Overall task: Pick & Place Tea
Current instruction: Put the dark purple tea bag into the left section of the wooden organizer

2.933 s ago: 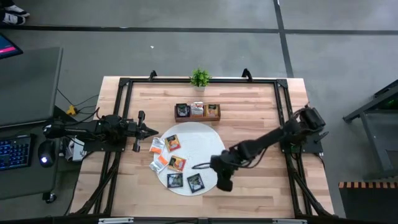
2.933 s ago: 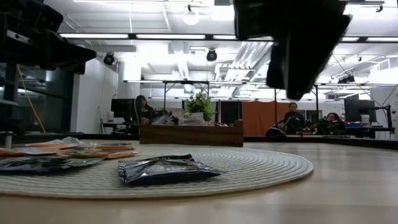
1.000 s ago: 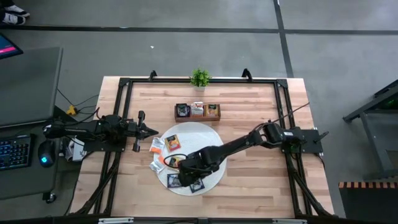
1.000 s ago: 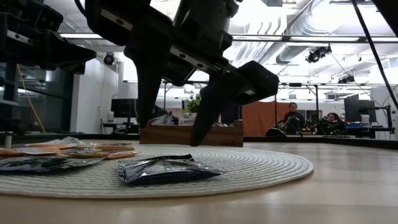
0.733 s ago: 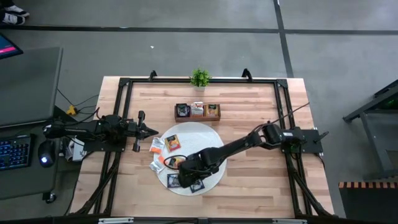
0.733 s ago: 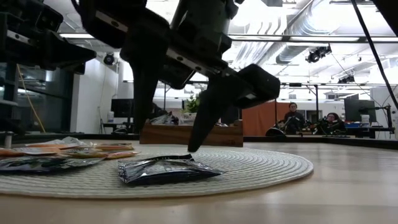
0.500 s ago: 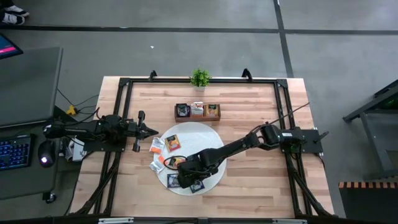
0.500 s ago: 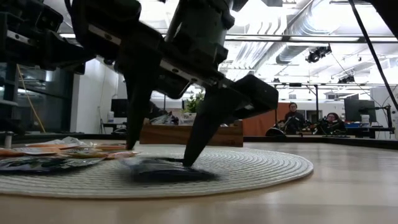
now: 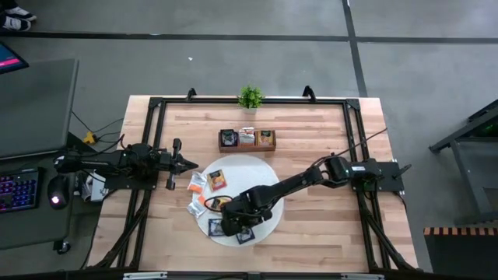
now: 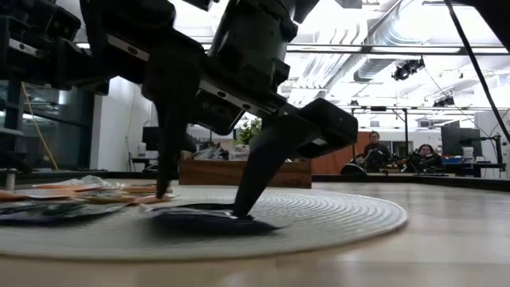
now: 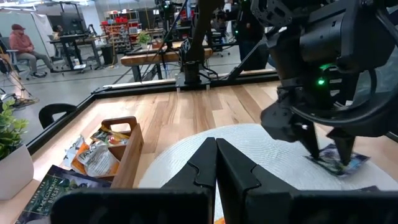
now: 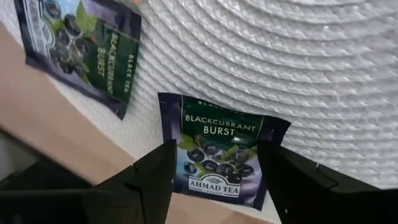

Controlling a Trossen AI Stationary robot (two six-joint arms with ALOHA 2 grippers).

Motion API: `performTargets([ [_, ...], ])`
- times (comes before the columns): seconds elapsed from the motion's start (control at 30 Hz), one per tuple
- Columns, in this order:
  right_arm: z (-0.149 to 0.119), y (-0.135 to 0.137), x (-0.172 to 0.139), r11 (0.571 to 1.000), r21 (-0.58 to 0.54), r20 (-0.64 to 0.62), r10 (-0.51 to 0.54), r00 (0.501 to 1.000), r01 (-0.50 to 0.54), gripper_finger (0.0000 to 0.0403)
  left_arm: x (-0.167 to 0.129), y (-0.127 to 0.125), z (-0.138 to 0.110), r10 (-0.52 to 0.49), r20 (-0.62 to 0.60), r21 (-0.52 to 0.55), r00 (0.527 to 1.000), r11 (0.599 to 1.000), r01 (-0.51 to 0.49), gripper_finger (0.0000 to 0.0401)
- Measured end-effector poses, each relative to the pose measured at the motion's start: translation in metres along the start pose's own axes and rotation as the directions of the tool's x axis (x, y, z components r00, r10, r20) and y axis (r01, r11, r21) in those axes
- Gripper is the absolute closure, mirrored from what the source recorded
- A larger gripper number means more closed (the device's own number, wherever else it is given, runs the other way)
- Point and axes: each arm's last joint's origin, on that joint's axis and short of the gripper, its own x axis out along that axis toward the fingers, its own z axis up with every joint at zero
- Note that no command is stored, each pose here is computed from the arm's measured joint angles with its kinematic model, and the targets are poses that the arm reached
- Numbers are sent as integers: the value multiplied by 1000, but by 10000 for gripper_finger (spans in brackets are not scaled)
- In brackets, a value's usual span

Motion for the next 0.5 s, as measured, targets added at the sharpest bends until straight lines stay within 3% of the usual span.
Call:
performTargets([
  [0.17,1,-2,8,1000,18,-29,-7,1000,7,192,0,0,0,0,0,0,1000,1000,0,400],
  [0.5,11,-7,8,999,9,-22,-41,999,42,261,0,0,0,0,0,0,1000,1000,0,400],
])
